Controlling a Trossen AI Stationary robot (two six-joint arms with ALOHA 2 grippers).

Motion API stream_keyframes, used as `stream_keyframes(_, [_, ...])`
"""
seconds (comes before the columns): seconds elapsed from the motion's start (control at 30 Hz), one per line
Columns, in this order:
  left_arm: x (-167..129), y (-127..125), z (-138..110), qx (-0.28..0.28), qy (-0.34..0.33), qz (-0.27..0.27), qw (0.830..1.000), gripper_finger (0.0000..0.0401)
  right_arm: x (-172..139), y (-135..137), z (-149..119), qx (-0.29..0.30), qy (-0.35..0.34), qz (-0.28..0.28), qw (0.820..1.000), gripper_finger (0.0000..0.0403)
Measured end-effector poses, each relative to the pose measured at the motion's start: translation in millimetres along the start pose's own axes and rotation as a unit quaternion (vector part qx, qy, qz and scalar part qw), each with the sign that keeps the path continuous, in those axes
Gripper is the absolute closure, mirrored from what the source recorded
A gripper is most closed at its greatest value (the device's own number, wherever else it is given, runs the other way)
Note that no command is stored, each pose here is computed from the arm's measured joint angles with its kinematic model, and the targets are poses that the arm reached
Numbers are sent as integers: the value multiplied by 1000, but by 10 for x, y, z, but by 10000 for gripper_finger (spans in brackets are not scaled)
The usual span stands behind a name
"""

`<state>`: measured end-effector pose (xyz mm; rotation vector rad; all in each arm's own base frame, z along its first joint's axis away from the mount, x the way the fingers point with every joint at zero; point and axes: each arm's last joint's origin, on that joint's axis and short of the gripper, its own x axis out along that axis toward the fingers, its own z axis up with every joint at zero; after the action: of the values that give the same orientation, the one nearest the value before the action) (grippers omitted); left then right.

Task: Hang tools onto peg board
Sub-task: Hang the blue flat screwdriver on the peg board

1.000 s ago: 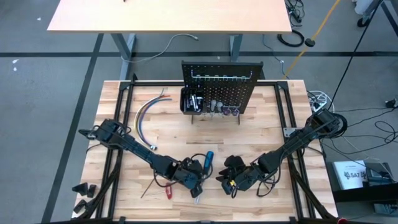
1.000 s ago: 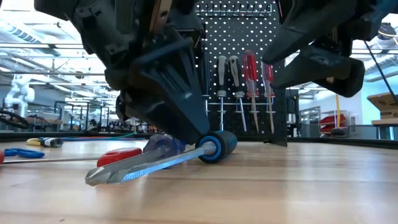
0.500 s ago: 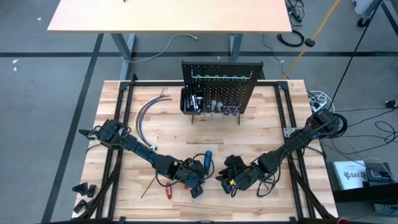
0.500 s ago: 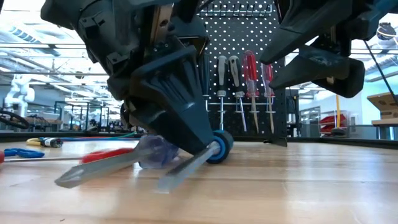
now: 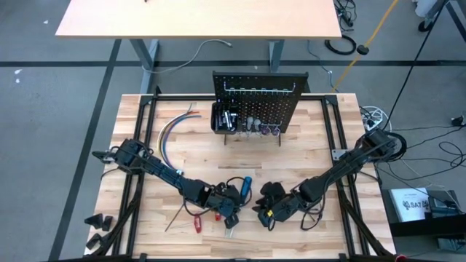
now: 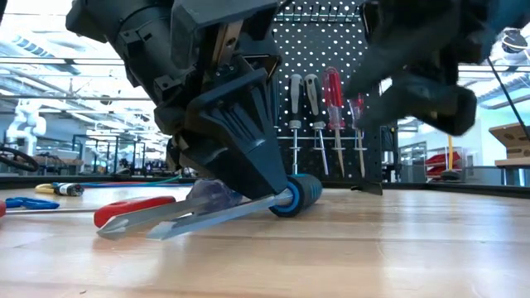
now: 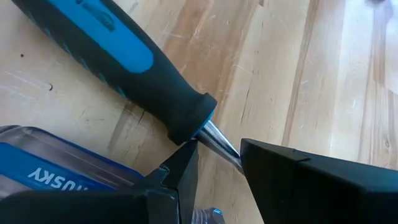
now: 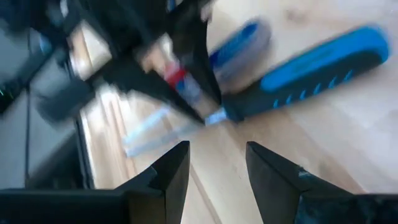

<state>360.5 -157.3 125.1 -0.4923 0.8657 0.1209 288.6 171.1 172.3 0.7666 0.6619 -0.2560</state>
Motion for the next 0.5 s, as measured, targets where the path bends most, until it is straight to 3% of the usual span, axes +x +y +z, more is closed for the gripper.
stream_keyframes(0.17, [1,-3,-4,18,11,-10,1000,271,211,-67,-114,-48,30,-1,998,265])
stream_keyframes(0.27, [1,-3,-5,27,16,-15,999,271,365,-102,-136,-47,42,15,998,304])
stream_keyframes(0.4, [6,18,17,24,16,-15,999,271,531,-126,-218,-57,51,42,996,385])
stream_keyframes(0.5, [10,32,32,23,17,-16,999,271,608,-146,-224,-50,39,47,997,393])
